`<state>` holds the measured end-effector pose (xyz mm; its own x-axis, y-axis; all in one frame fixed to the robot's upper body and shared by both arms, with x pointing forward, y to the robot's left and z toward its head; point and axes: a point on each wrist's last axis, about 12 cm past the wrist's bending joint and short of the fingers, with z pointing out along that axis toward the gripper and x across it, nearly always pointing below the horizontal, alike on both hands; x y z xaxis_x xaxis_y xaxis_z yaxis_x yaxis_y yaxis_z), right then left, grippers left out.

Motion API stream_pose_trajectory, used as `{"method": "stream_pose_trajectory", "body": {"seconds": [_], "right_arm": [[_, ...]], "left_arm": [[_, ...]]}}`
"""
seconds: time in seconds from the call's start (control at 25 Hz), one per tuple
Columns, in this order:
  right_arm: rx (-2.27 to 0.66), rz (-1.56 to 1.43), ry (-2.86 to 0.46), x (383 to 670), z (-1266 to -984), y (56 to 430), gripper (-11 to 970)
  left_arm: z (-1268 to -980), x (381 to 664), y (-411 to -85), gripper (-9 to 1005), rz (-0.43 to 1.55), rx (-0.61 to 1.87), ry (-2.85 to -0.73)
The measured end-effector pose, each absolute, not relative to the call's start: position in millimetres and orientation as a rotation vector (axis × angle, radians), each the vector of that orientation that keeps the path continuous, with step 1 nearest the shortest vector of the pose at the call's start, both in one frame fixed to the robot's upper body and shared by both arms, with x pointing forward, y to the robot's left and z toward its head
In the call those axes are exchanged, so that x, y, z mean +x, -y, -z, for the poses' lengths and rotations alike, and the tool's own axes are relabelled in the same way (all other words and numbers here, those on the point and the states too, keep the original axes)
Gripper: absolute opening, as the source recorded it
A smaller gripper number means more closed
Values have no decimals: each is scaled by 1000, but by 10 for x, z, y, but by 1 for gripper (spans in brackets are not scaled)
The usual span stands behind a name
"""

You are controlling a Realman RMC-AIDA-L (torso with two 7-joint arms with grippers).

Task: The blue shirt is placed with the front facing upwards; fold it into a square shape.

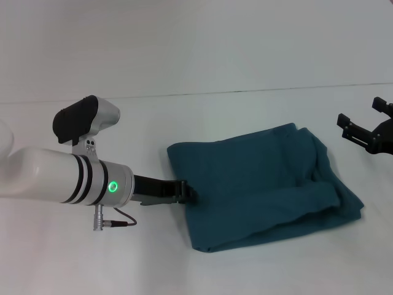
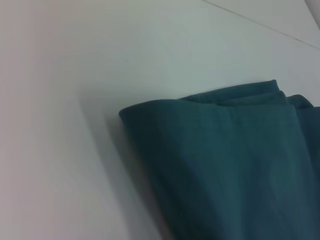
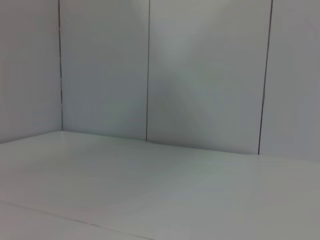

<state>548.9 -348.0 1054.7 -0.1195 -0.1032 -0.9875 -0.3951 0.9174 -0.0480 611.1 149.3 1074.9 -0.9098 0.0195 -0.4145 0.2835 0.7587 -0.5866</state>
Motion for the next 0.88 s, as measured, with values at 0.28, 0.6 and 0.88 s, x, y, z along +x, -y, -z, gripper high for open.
{"method": "stream_pose_trajectory", "body": {"seconds": [0.28,0.6,0.88], "right_arm": [[-385,-261,-1684,5497,-10549,3470,948],[-387,-258,-1682,5532,-10564,3455,945],[-385,-251,-1690,5569,-10567,3442,945]], "left_arm": [[-10748,6112,-1495,118,937,243,-2569],[-10746,6122,-1581,54,906,250,-2579],[-10775,6150,-1654,52,877,256,-2571]]}}
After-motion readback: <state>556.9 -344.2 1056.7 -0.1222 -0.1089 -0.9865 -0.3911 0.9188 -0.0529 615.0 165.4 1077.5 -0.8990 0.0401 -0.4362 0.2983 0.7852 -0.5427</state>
